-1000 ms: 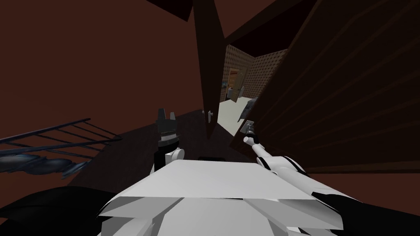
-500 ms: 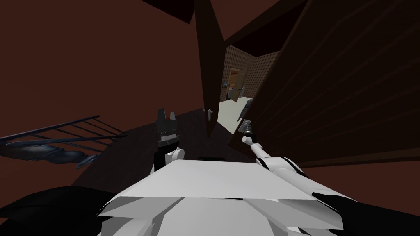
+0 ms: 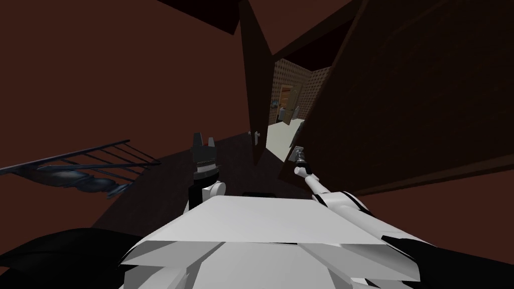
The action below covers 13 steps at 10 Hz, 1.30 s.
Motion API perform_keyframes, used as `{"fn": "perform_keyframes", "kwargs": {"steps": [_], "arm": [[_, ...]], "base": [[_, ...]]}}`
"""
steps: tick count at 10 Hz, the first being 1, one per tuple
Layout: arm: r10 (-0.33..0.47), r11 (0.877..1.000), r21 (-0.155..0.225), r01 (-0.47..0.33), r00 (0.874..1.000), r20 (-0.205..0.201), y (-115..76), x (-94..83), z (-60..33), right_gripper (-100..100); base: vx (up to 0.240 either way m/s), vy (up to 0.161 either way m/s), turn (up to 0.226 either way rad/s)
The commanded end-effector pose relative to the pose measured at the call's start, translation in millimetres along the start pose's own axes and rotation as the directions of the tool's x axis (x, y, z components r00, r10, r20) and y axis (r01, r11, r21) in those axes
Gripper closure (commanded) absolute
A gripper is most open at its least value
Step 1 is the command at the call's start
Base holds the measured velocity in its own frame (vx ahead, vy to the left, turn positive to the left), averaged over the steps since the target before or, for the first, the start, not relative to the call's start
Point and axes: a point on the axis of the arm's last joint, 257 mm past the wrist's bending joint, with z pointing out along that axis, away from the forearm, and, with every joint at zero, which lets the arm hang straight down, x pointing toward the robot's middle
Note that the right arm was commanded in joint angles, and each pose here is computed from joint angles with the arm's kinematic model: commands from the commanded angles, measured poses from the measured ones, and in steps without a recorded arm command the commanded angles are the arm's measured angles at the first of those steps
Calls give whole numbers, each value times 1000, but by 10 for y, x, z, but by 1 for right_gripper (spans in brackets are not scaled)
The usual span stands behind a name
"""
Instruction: Pull the door open
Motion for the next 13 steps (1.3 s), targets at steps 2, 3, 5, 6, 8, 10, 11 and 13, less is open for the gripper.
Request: {"fn": "perform_keyframes", "kwargs": {"steps": [2, 3, 5, 6, 8, 10, 11, 13], "arm": [[-1, 1000, -1, 1, 997, -75, -6, 389, -6, 100], [-1, 1000, -1, 1, 996, -93, -5, 479, -13, 100], [-1, 1000, -2, 1, 991, -131, -2, 665, -34, 100], [-1, 1000, -2, 1, 986, -168, 1, 847, -60, 100], [-1, 1000, -2, 0, 980, -201, 3, 1012, -89, 100], [0, 1000, -3, -1, 967, -255, 9, 1286, -148, 100], [-2, 1000, -4, 1, 971, -239, -2, 1211, -136, 100], [-3, 1000, 2, 3, 959, -282, -31, 1438, -209, 100]], "base": [[-173, -54, -104], [-125, -40, -64], [-125, -50, -68], [-145, -37, -73], [-125, -65, -96], [-124, -62, -72], [-62, -29, 4], [-24, 26, -165]]}}
